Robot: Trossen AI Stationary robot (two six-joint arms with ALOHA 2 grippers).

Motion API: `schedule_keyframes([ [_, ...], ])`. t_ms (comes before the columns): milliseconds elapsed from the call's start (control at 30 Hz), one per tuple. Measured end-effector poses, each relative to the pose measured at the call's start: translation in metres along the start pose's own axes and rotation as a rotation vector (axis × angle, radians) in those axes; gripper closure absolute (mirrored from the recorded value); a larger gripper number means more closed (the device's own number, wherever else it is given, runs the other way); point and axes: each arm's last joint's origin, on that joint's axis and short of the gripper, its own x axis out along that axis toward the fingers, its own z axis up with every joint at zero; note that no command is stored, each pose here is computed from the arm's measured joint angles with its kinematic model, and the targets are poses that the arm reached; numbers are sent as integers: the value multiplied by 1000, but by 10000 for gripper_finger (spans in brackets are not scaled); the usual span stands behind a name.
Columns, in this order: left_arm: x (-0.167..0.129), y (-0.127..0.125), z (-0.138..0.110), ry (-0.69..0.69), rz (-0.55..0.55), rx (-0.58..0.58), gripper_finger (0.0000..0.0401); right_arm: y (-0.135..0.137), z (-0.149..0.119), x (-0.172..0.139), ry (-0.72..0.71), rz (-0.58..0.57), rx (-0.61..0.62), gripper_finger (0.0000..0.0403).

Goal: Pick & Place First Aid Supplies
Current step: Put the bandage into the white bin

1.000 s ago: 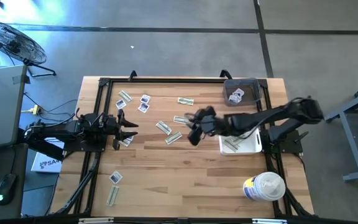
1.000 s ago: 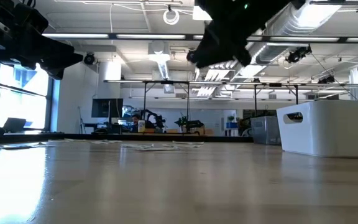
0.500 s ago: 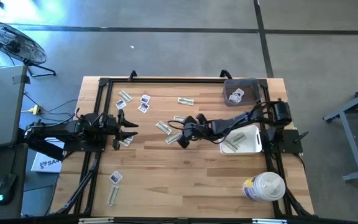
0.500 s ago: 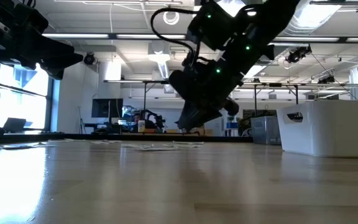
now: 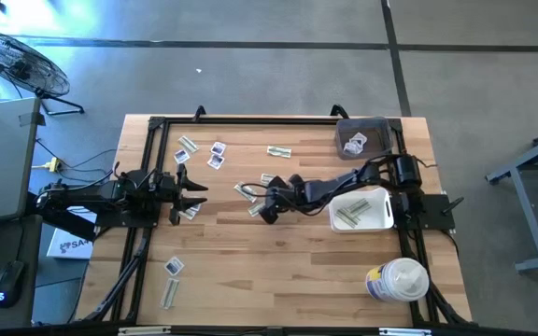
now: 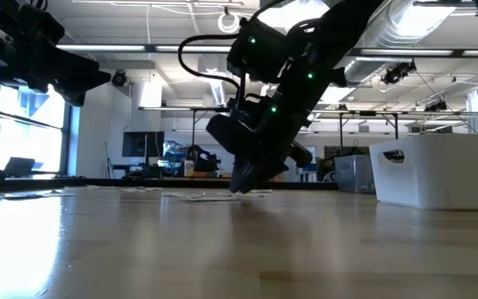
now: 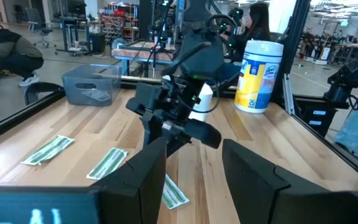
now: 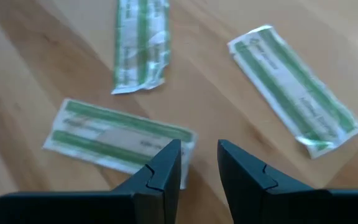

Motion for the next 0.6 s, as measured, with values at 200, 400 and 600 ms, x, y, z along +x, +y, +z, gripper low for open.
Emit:
schedule_keyframes([
  [200, 0, 0, 0, 0, 0, 0, 245, 2, 1, 0, 9, 47, -4, 304],
  [400, 0, 0, 0, 0, 0, 0, 245, 2, -4, 5, 16, 25, -27, 304],
  [600, 0, 0, 0, 0, 1, 0, 245, 5, -8, 17, 14, 56, -21, 304],
])
